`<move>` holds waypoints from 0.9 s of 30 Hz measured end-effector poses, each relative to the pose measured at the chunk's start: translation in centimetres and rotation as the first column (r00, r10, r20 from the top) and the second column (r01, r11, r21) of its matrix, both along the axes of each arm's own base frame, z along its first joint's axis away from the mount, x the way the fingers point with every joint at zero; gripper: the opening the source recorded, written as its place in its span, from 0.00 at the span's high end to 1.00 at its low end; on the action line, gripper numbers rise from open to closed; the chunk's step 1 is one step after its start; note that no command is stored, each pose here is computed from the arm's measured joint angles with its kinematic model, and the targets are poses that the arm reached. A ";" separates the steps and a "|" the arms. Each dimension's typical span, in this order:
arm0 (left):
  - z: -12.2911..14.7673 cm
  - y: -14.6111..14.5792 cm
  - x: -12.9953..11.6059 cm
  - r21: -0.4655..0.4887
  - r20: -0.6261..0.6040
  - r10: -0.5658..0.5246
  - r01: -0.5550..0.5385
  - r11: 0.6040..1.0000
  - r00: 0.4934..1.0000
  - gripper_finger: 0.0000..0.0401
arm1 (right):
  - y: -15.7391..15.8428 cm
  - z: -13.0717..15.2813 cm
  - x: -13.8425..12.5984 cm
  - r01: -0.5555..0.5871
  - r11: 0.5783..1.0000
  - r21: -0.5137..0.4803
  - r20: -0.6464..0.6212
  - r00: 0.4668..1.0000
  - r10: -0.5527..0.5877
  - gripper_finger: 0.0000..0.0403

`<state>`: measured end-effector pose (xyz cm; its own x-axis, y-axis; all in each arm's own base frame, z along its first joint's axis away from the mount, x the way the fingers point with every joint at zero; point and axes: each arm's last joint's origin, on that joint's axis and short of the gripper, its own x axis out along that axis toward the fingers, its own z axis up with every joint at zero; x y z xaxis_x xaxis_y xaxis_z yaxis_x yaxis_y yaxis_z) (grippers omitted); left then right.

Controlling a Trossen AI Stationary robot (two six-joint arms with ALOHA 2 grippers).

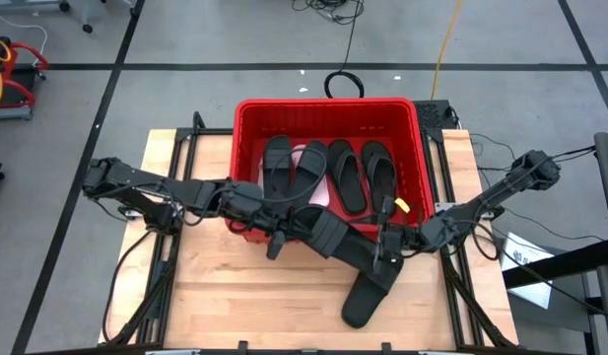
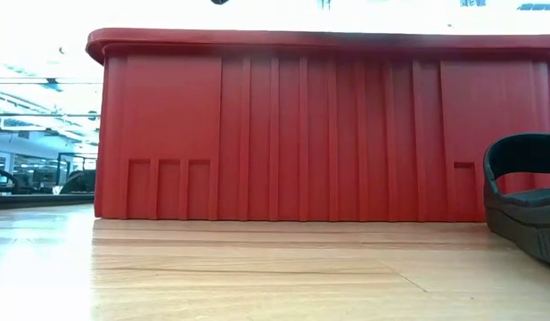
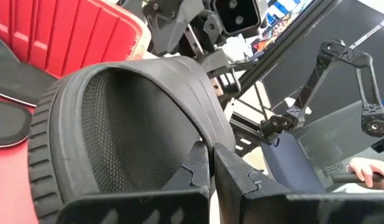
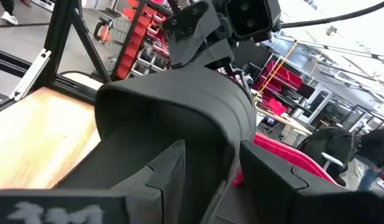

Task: Pick and place slides into bin
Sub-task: Put the black slipper into the red bin

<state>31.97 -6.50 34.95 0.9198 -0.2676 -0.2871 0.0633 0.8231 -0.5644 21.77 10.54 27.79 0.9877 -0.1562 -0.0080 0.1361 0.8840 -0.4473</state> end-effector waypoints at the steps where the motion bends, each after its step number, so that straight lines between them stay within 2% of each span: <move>1: 0.0 -0.1 0.0 0.001 0.000 -0.001 0.001 1.000 1.000 1.00 | -0.1 0.0 0.0 0.003 1.000 0.000 0.000 1.000 -0.003 0.64; 7: 0.0 -0.5 -0.1 0.008 0.000 0.010 -0.009 1.000 1.000 1.00 | -0.7 0.1 0.4 0.024 1.000 0.008 0.012 1.000 -0.024 0.65; 13: 0.0 -0.5 -0.1 0.014 0.003 0.016 -0.016 1.000 1.000 1.00 | -1.3 0.5 0.8 -0.059 0.998 0.022 0.049 0.997 0.058 0.66; 18: 0.0 -0.5 -0.1 0.018 0.003 0.026 -0.026 0.999 1.000 1.00 | -2.2 0.5 1.2 -0.024 0.998 0.060 0.054 0.998 0.021 0.69; 22: 0.0 -0.4 -0.1 0.028 0.006 0.039 -0.039 0.999 0.999 1.00 | -2.6 0.3 1.4 -0.011 0.998 0.068 0.049 0.999 0.007 0.76; 27: 0.0 -0.4 -0.1 0.037 0.007 0.041 -0.041 0.998 0.999 1.00 | -2.4 0.1 1.6 -0.034 0.997 0.065 0.040 0.999 0.032 0.93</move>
<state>31.90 -6.92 34.91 0.9316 -0.2189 -0.2903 0.0324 0.8453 -0.5332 23.41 8.10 27.84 0.9921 -0.1239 0.0209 0.1225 0.9157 -0.3828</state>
